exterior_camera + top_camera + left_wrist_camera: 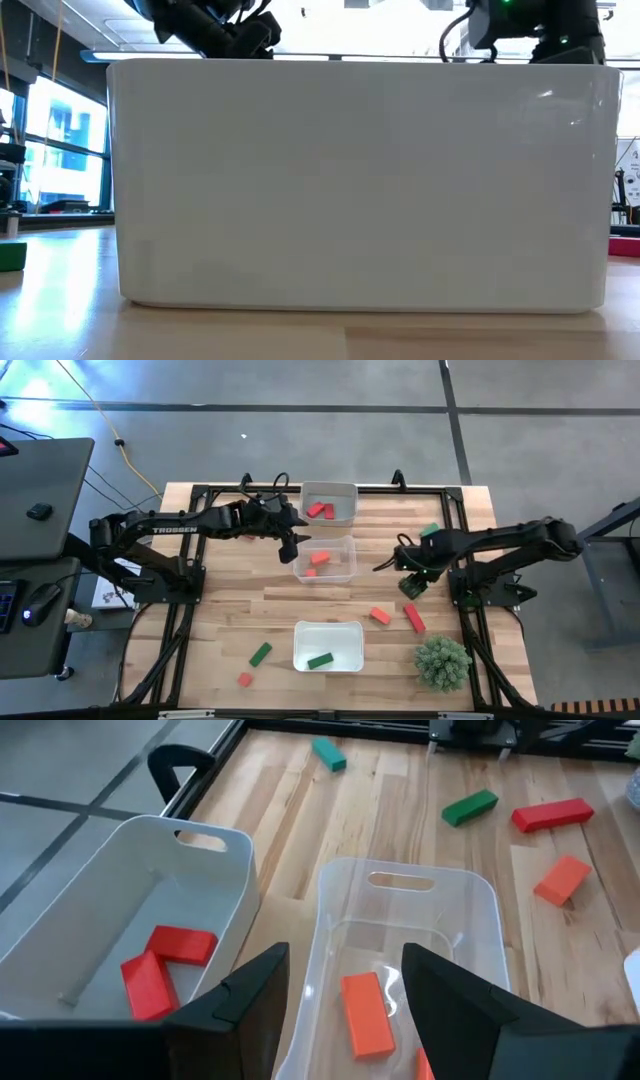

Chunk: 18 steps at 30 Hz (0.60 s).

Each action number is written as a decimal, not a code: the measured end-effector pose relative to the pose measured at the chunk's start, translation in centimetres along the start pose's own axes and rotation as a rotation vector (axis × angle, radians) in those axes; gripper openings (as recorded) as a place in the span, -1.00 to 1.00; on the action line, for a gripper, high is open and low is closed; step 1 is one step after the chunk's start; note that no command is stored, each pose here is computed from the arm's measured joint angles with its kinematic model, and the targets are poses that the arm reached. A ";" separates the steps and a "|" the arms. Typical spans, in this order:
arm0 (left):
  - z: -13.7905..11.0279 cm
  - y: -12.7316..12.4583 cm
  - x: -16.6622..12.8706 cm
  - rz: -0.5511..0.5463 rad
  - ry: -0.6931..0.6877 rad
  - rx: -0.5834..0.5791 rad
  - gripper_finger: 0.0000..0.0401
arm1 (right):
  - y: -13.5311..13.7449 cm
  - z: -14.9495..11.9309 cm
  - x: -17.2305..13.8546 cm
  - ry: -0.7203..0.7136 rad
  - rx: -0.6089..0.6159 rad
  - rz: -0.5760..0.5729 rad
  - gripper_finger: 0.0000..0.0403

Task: Sort & place blocks by color
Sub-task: Put the center right green block into the white bin

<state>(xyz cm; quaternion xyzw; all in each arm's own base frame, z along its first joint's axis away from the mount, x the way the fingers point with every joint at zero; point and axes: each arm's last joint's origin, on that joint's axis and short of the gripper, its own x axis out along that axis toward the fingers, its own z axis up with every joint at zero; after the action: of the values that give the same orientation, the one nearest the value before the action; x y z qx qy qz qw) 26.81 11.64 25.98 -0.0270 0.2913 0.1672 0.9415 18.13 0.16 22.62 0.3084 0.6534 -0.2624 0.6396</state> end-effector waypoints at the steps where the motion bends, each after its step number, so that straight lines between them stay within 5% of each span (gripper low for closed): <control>1: 0.0 0.0 0.0 0.000 0.000 -0.001 -0.08 | -0.1 0.0 0.0 -0.006 0.000 -0.005 -0.16; 18: 0.0 0.0 0.0 -0.001 0.000 -0.122 -0.08 | -0.8 -0.2 4.0 -0.053 0.092 -0.002 0.10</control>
<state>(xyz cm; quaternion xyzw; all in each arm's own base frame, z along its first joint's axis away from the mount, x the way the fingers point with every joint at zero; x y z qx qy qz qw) 26.83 11.60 25.97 -0.0846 0.2807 0.1840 0.9382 17.49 0.04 18.57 0.3301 0.6238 -0.3008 0.6415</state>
